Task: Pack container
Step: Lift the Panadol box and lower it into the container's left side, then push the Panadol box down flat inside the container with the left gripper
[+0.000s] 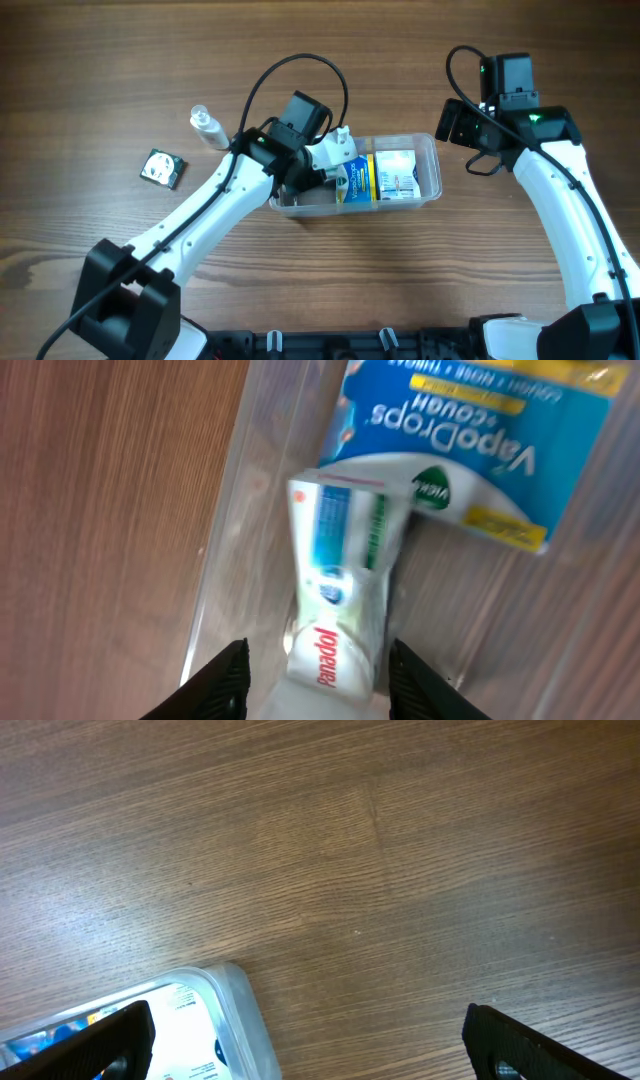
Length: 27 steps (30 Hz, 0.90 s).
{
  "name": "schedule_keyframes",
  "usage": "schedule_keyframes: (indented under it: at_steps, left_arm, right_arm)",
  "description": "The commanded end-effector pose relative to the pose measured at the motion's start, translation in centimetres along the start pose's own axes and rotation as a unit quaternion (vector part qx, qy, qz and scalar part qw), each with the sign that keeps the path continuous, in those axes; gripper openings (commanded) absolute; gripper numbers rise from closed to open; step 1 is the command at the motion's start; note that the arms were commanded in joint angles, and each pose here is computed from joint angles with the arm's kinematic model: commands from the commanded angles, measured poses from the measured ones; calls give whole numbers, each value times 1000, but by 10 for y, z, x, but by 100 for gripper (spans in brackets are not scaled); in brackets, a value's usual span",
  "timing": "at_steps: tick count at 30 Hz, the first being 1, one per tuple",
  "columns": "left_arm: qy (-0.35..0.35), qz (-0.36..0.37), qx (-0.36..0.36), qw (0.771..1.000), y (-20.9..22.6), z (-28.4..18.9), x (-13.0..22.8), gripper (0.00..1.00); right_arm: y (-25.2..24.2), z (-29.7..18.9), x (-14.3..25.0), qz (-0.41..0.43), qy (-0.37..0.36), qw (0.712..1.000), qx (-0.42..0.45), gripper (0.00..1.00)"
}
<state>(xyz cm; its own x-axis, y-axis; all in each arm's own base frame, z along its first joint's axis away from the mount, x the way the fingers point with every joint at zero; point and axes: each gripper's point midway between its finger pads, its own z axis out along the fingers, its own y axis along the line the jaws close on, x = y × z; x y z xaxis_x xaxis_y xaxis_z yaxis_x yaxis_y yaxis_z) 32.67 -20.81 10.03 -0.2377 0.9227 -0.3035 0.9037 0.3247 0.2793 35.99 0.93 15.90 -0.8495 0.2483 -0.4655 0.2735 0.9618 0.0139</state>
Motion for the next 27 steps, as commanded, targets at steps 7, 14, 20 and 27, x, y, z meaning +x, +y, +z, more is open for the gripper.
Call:
schedule_keyframes:
  at_steps: [7,14,20,27]
  left_arm:
    - [12,8,7,1000,-6,4,-1,47]
    - [-37,-90,29,995,-20,4,-29,29]
    - [-87,-341,7,936,3,3,-53,13]
    - [-47,-479,-26,876,9,31,-33,11]
  right_arm:
    - [-3,2,-4,0,-3,1000,8,100]
    - [-3,2,-4,0,-3,1000,8,100]
    - [-3,2,-4,0,-3,1000,8,100]
    - [-3,2,-4,0,-3,1000,8,100]
